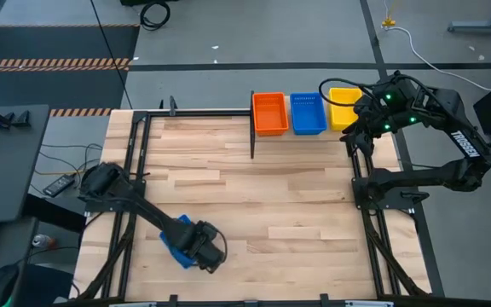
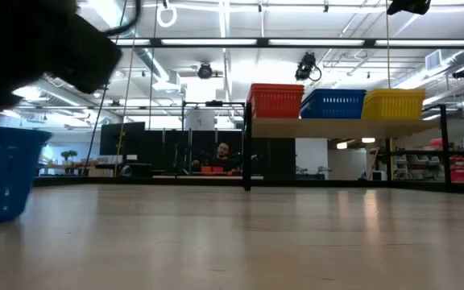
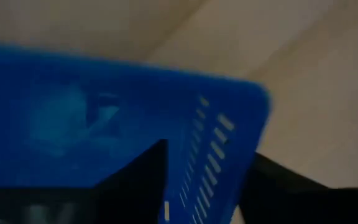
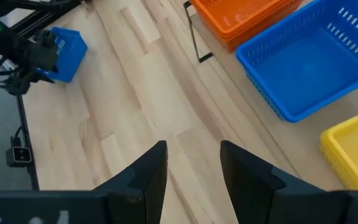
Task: Stack baskets on shelf by color
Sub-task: Stack the blue basket on top of the blue basket on the shelf
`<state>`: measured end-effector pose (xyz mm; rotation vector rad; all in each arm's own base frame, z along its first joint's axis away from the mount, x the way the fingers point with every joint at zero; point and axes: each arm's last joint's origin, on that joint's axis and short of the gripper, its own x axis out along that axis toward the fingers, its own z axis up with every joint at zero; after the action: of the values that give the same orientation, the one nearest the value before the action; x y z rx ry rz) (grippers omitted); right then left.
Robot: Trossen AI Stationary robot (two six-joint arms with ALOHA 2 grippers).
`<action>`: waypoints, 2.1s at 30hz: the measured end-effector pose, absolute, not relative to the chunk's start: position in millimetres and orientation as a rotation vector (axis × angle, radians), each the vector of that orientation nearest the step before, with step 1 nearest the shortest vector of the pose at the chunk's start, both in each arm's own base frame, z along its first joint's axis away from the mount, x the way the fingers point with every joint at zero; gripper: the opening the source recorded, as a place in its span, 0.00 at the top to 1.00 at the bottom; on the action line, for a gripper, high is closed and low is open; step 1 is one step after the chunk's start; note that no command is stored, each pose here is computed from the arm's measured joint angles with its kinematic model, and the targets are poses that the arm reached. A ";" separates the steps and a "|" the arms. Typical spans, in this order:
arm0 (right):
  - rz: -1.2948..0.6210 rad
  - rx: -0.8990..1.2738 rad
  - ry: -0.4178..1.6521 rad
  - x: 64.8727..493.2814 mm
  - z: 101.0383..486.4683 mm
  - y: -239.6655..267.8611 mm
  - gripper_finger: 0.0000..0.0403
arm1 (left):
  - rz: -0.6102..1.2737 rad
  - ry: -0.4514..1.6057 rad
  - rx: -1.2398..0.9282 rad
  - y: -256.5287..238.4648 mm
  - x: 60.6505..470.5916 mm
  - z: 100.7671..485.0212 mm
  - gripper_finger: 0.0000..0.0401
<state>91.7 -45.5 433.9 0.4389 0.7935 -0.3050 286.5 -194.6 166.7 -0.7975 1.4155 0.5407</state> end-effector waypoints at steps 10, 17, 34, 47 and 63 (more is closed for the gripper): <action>-0.329 0.418 0.788 92.3 434.4 -46.7 0.61 | 0.435 1.290 -0.629 -149.0 337.1 226.3 0.98; -0.341 0.360 0.716 97.1 439.7 -50.3 0.61 | 0.529 1.156 -0.451 -87.1 362.5 289.3 0.98; -0.525 0.359 0.622 111.2 445.1 -63.9 0.61 | 0.362 0.824 0.139 29.9 379.6 410.5 0.98; -0.524 0.538 0.770 178.5 420.9 -102.0 0.61 | -0.244 0.849 0.694 21.8 376.4 410.8 0.98; -0.296 0.723 0.842 249.8 456.5 -128.2 0.45 | -0.394 0.973 0.823 22.5 364.4 401.9 0.98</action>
<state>249.8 -128.2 456.5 0.7227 0.8421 -0.2958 364.4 22.5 401.9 0.8228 0.9733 -0.3939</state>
